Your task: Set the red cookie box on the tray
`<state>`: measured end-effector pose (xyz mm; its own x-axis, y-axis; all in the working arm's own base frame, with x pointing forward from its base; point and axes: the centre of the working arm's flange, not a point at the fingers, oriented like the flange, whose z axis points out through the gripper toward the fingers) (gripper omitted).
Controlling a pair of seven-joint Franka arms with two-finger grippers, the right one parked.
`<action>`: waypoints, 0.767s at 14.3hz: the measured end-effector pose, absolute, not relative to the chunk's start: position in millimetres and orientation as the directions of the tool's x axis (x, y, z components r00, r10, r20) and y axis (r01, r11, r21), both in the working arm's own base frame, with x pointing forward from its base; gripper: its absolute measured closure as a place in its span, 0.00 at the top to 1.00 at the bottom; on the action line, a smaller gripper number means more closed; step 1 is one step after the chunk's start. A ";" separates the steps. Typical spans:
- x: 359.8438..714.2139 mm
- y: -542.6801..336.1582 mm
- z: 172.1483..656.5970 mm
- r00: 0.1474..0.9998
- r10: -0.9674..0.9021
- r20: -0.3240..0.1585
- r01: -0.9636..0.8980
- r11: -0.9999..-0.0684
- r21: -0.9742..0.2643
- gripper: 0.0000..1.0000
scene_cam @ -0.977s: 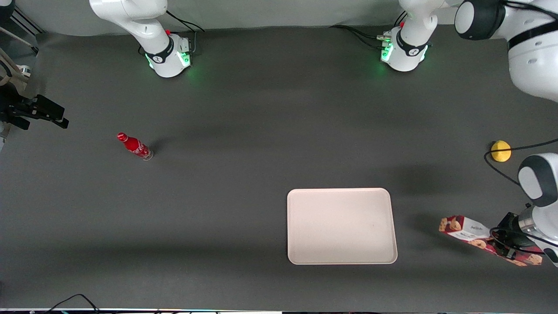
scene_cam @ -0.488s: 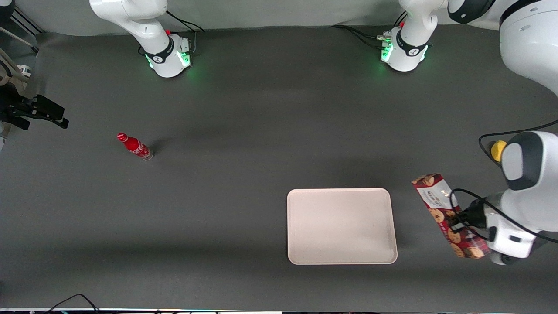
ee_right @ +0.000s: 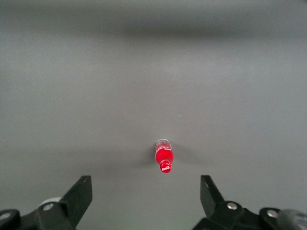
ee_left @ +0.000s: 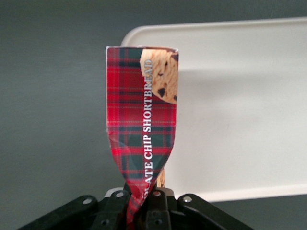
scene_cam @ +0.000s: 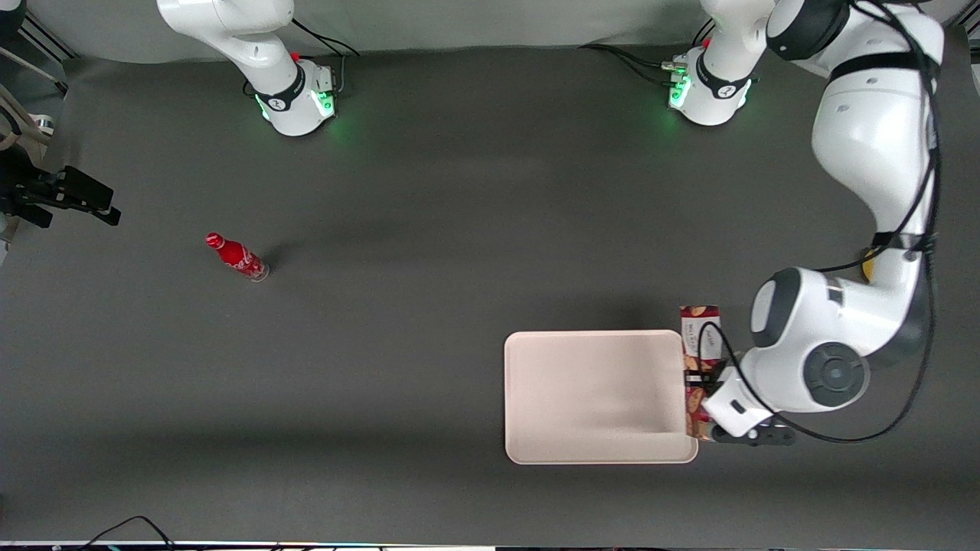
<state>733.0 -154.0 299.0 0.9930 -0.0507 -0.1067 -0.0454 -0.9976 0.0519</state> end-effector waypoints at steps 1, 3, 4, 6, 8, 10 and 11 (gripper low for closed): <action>732.3 -161.3 279.9 0.992 -0.062 -0.106 -0.056 -0.997 0.059 0.11; 730.8 -171.2 253.3 0.992 -0.075 -0.101 -0.069 -0.995 0.069 0.11; 730.5 -172.1 248.0 0.992 -0.078 -0.101 -0.072 -0.995 0.068 0.11; 732.0 -169.8 246.7 0.993 -0.081 -0.091 -0.076 -0.995 0.057 0.22; 735.8 -164.6 253.9 0.994 -0.076 -0.075 -0.073 -0.996 0.051 0.43; 738.5 -155.4 273.2 0.995 -0.065 -0.070 -0.063 -0.997 0.042 0.62; 737.7 -147.2 290.7 0.995 -0.057 -0.085 -0.055 -0.998 0.029 0.71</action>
<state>737.7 -147.2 290.7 0.9947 -0.0571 -0.0850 -0.0548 -0.9981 0.0290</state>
